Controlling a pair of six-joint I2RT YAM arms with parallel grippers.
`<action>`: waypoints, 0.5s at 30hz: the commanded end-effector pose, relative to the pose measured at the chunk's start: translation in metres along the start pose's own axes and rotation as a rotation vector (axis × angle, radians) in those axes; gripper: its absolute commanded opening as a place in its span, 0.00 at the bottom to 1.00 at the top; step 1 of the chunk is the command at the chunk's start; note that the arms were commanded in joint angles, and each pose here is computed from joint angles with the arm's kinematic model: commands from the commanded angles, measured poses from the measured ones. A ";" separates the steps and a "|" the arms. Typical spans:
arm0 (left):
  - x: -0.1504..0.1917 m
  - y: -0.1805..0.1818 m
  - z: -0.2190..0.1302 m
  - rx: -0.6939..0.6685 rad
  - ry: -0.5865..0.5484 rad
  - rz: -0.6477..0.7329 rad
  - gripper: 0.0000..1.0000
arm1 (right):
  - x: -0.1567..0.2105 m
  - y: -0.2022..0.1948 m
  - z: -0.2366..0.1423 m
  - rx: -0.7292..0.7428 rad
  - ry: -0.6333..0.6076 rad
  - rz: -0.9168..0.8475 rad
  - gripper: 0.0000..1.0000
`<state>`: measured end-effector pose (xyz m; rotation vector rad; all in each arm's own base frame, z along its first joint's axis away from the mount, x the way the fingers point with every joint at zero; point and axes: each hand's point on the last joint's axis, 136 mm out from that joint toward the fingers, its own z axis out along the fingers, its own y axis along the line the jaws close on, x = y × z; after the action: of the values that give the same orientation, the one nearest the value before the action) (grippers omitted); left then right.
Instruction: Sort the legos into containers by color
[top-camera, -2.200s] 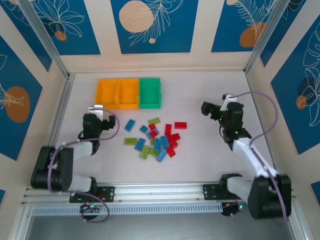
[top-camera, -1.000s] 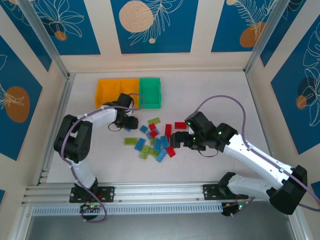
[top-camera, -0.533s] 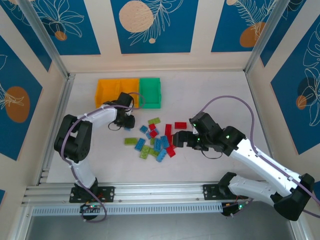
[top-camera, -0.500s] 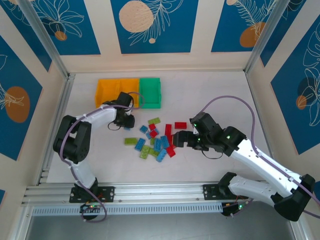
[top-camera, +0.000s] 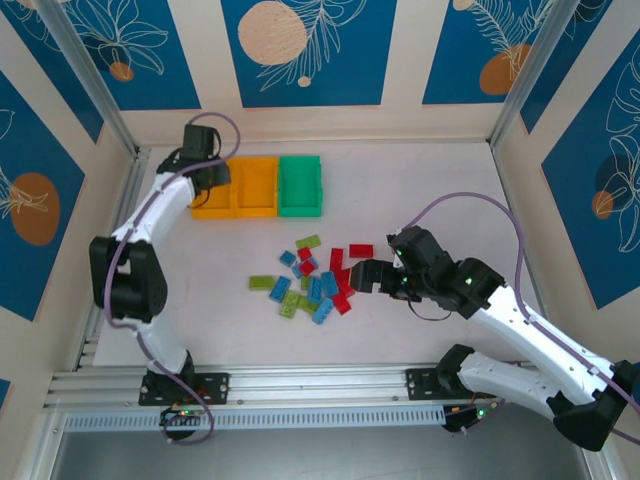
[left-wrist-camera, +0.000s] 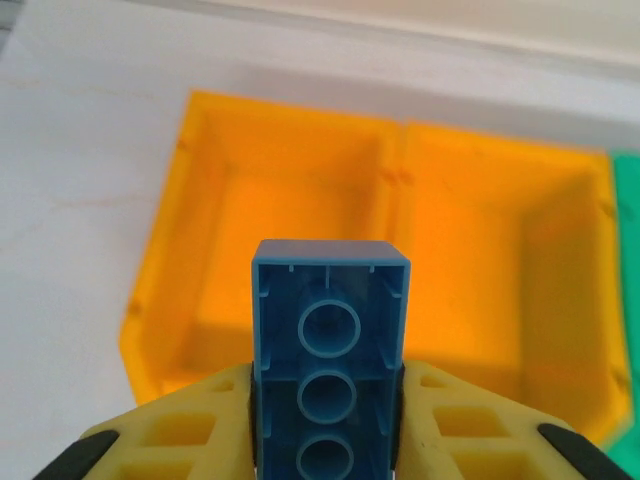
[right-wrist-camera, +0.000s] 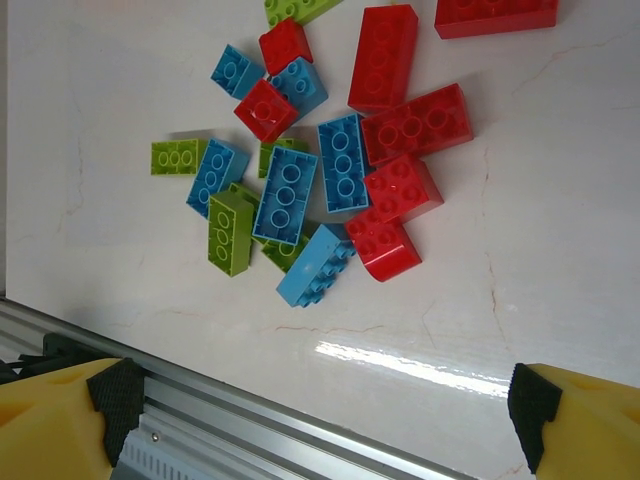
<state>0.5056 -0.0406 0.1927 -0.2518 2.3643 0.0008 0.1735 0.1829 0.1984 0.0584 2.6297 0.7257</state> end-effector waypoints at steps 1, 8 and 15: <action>-0.005 0.020 0.034 -0.054 0.068 -0.055 0.29 | 0.003 -0.001 -0.007 -0.014 -0.013 0.023 0.97; -0.009 0.014 0.055 0.002 0.153 -0.054 0.59 | -0.004 -0.021 -0.013 0.048 -0.093 0.070 0.97; -0.003 -0.016 -0.017 0.186 0.097 -0.112 0.60 | -0.039 -0.053 -0.004 0.177 -0.229 0.172 0.99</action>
<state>0.5261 -0.0295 0.1533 -0.3265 2.5077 -0.1060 0.1903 0.1491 0.1991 0.2730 2.5259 0.6178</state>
